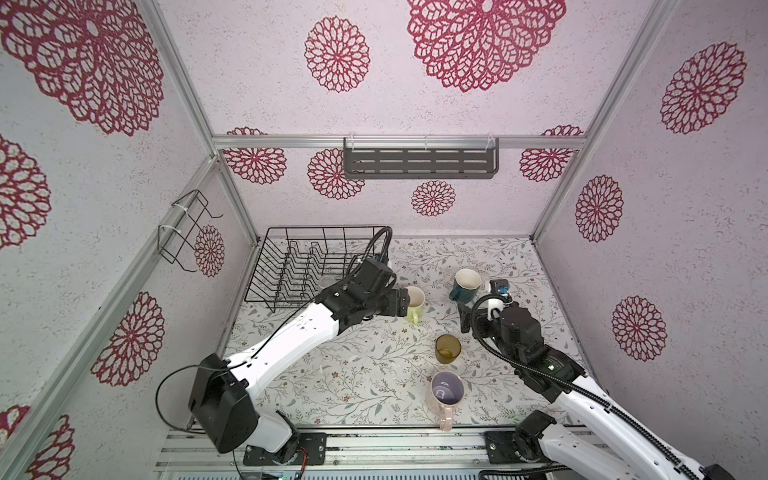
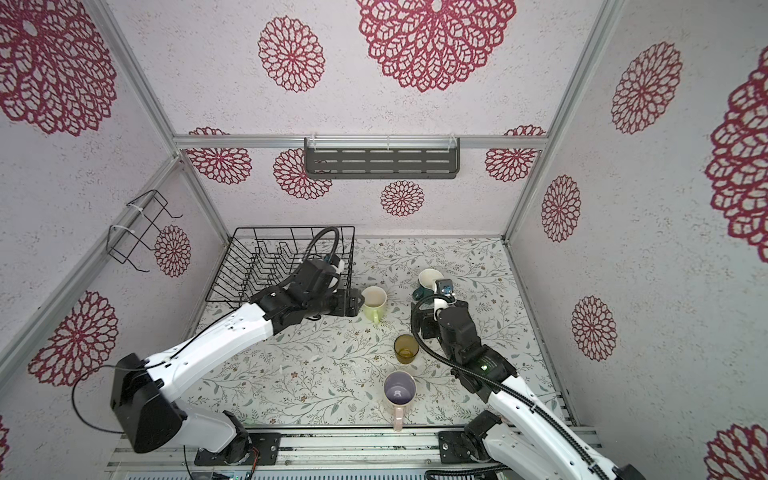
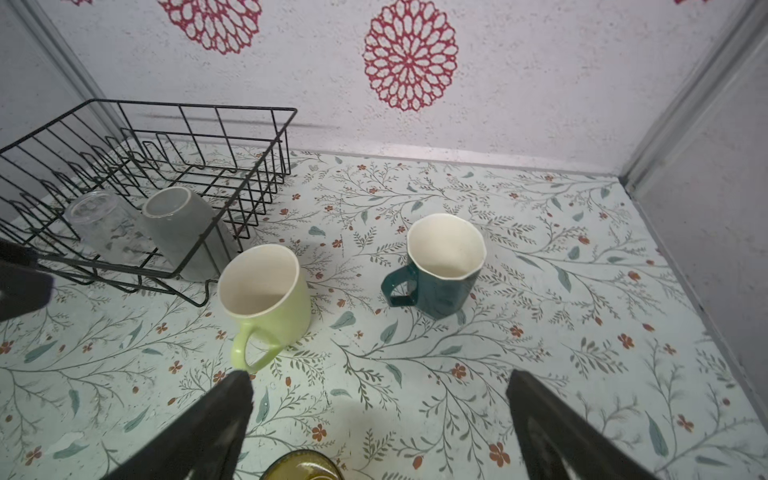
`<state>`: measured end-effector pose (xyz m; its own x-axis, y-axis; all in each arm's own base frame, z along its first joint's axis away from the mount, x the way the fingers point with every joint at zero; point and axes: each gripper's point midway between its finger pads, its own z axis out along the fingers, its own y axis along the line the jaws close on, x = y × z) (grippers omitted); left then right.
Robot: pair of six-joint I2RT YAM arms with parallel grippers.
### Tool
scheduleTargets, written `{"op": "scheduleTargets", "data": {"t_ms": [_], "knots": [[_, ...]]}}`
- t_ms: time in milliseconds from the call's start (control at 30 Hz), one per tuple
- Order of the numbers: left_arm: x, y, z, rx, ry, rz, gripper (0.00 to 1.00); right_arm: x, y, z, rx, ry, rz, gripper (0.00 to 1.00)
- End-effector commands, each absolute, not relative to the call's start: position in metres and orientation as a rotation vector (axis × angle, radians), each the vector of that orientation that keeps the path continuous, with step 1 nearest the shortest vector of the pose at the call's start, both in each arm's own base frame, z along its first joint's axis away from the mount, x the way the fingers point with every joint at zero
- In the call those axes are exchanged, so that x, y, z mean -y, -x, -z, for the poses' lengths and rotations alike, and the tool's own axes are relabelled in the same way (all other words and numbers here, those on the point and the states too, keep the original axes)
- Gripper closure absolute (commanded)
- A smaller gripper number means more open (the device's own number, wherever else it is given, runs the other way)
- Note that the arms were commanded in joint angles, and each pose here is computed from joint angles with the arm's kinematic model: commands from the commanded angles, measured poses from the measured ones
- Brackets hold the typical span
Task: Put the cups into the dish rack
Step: 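Lower the right gripper over the light-green mug and grasp its rim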
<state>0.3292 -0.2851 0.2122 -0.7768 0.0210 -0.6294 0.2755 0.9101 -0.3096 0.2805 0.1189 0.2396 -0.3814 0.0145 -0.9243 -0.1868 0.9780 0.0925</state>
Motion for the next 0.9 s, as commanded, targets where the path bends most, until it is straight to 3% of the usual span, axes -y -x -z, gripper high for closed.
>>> {"op": "scheduleTargets", "data": {"t_ms": [0,167,333,533,867], "knots": [[0.280,-0.343,-0.206,-2.440,-0.172,0.343,0.11,-0.123,-0.279,-0.235,-2.013,0.091,-0.347,0.01],[0.268,-0.357,-0.208,-2.456,-0.097,0.193,0.11,-0.160,-0.272,-0.214,-2.193,0.244,-0.590,0.02],[0.244,-0.361,-0.220,-2.431,-0.028,0.134,0.11,-0.186,-0.273,-0.211,-2.270,0.335,-0.713,0.10],[0.195,-0.353,-0.229,-2.399,0.129,0.187,0.11,-0.199,-0.297,-0.186,-2.368,0.369,-0.642,0.33],[0.120,-0.324,-0.237,-2.311,0.328,0.309,0.11,-0.250,-0.313,-0.155,-2.460,0.526,-0.431,0.37]]}}
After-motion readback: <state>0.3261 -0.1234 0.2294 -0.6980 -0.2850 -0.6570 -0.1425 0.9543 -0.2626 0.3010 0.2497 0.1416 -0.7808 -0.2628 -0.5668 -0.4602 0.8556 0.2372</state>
